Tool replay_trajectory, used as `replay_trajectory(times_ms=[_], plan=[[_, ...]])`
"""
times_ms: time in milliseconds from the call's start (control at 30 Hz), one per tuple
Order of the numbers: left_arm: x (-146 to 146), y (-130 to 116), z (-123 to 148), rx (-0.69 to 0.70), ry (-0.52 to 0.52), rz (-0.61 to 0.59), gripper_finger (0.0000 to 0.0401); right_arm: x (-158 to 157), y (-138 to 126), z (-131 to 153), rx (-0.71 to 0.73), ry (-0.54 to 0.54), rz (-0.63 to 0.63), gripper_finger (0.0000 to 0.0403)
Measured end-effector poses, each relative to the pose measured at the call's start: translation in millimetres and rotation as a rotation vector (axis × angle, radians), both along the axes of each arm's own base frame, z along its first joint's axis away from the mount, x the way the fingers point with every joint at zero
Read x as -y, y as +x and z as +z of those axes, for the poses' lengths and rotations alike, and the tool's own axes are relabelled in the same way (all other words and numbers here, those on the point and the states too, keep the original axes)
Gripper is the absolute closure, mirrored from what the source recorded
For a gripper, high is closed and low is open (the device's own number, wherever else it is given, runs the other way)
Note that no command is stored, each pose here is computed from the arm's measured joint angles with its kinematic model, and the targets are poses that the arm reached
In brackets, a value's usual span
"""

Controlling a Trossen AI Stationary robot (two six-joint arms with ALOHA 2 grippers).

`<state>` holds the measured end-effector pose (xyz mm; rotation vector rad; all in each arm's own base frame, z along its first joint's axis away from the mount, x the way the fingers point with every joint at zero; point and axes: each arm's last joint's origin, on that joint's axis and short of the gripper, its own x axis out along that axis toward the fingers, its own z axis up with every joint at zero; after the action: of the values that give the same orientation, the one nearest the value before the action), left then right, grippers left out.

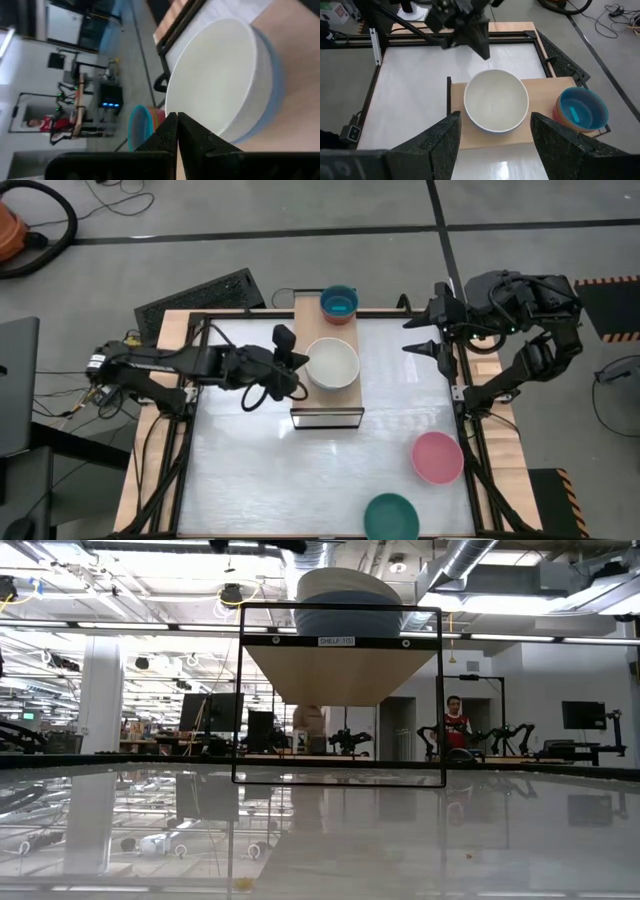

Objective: Place and stack bowls onto a shelf
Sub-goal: Stack the white bowl on top of the dark blue bowl on the shelf

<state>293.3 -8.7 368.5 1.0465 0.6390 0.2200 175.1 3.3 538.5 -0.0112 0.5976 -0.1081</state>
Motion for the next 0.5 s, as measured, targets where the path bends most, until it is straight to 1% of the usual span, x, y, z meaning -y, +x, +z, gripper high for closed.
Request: replay_trajectory(times_ms=[67,167,267,367,433,500], plan=[[1.2,0.8,-10.5,0.028,0.011,-0.009,0.0401,0.0,0.1,0.1,0.002,0.000,0.000,0.0137],[2.5,2.5,-25.3,0.032,0.021,-0.017,0.0401,0.0,0.2,0.3,0.004,0.000,0.000,0.0137],[2.1,1.7,-38.7,0.010,-0.003,0.002,0.0401,0.0,0.2,0.4,0.005,0.000,0.000,0.0137],[1.6,1.0,-44.4,0.005,-0.018,0.022,0.0401,0.0,0.2,0.4,0.005,0.000,0.000,0.0137],[1.5,1.2,-44.2,0.011,-0.016,0.030,0.0401,0.0,0.3,0.4,0.005,0.000,0.000,0.0137],[0.2,1.6,-43.5,0.026,-0.039,0.025,0.0401,0.0,0.3,0.4,0.005,0.000,0.000,0.0137]])
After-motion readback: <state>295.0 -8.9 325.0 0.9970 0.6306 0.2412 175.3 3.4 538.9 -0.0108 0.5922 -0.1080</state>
